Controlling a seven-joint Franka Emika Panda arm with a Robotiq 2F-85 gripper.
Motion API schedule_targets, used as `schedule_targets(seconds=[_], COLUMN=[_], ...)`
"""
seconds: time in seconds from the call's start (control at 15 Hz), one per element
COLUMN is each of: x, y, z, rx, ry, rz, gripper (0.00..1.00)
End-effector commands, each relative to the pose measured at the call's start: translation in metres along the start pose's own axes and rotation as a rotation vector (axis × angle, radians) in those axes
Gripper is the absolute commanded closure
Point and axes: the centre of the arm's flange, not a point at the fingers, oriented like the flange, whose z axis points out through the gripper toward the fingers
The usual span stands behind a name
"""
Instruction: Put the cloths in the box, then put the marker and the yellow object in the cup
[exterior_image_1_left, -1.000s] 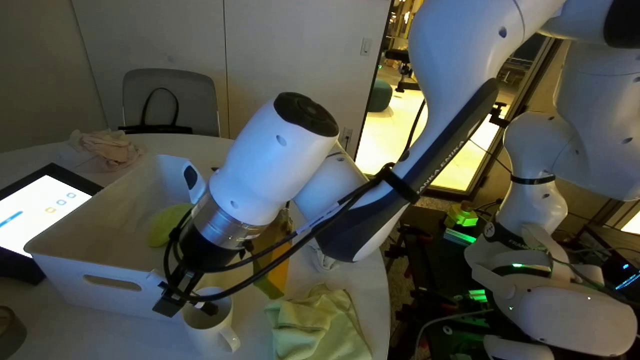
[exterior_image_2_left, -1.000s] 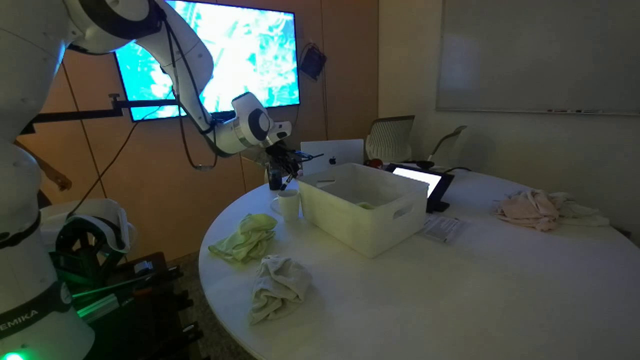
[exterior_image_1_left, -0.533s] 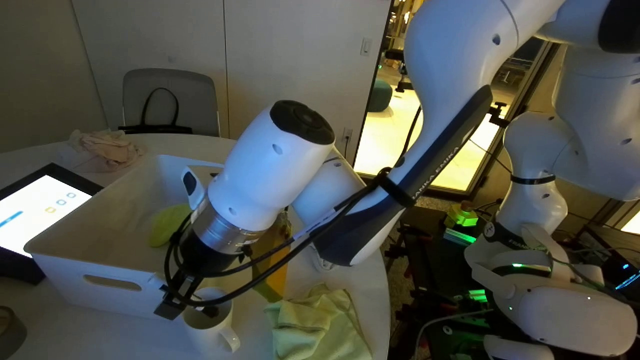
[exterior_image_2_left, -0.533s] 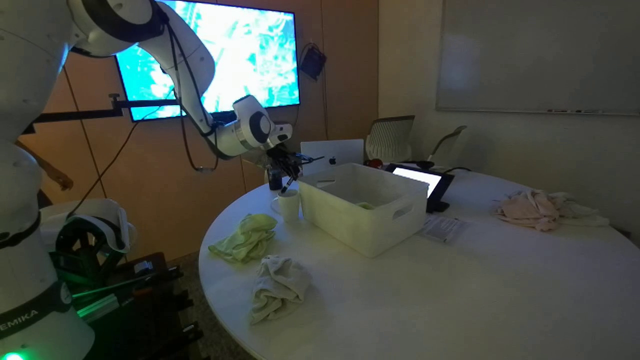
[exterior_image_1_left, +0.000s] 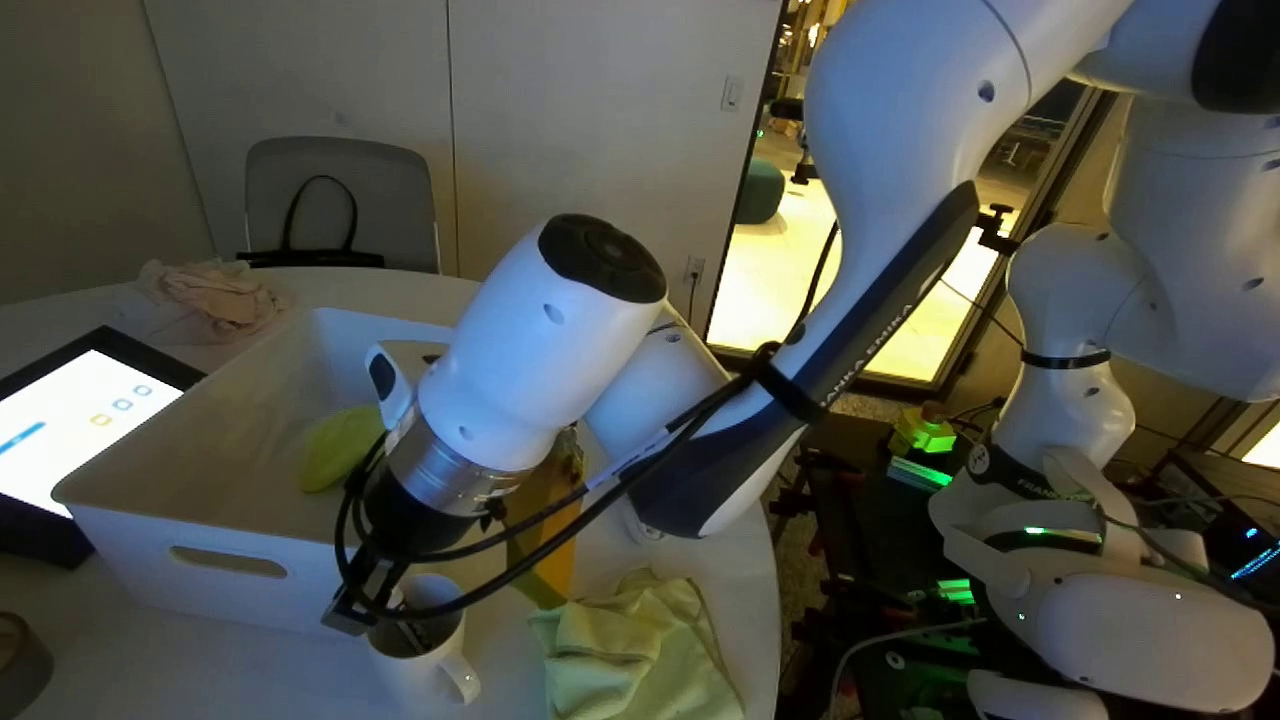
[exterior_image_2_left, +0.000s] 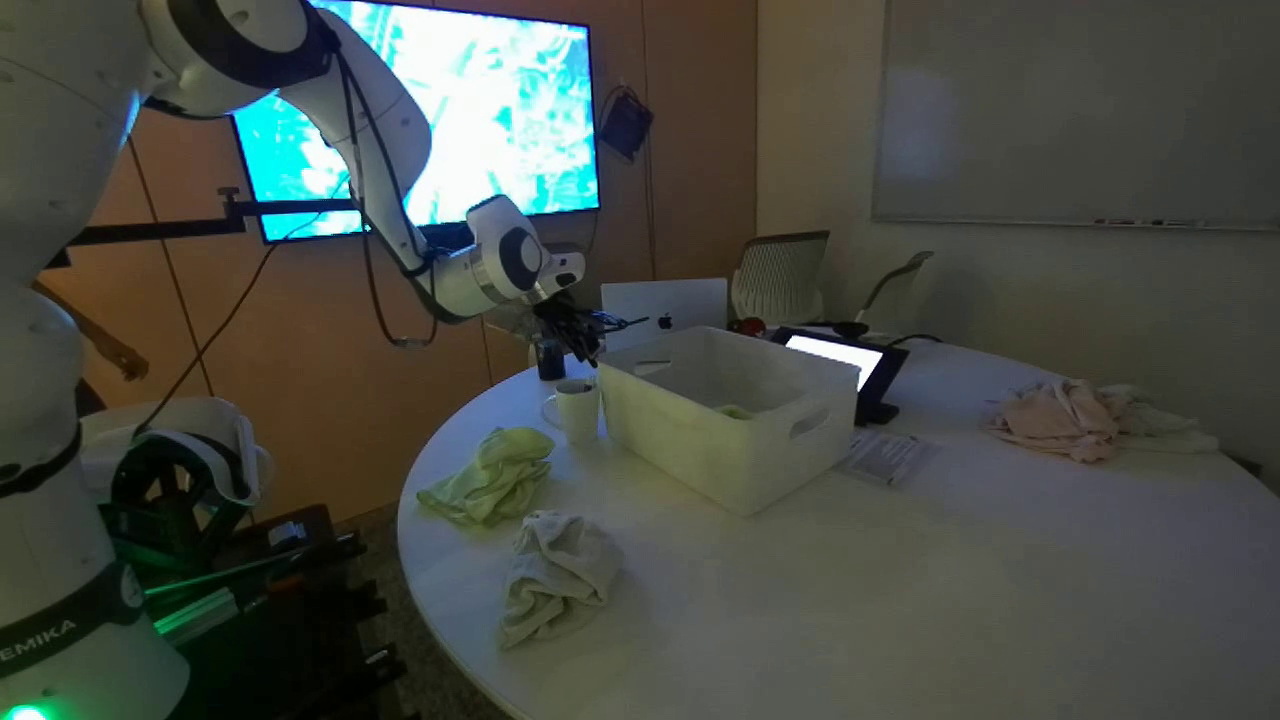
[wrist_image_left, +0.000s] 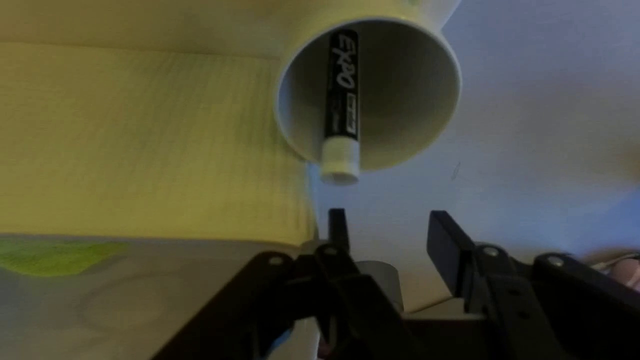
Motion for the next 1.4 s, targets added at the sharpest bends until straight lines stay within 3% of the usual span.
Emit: schedule_targets(seconds=[0.0,0.2,0.67,0.87,1.13,1.33], x=[0.001,-0.004,-0.057,-0.069,-0.071,-0.067], y=[0.001,0.009,0.027,0.031,0.040,0.066], z=[-0.004,-0.011,-0.066,-0.091,-0.104,-0.095], rx=[0.004,0.028,0.108,0.143,0.156,0.181], ry=[0.037,0.003,-0.104,-0.161,-0.297,-0.428], rz=[-0.007,-0.012,-0.291,-0.346,-0.298,-0.174], gripper=[0.21,0.01,0.00,0.00,0.00,0.00])
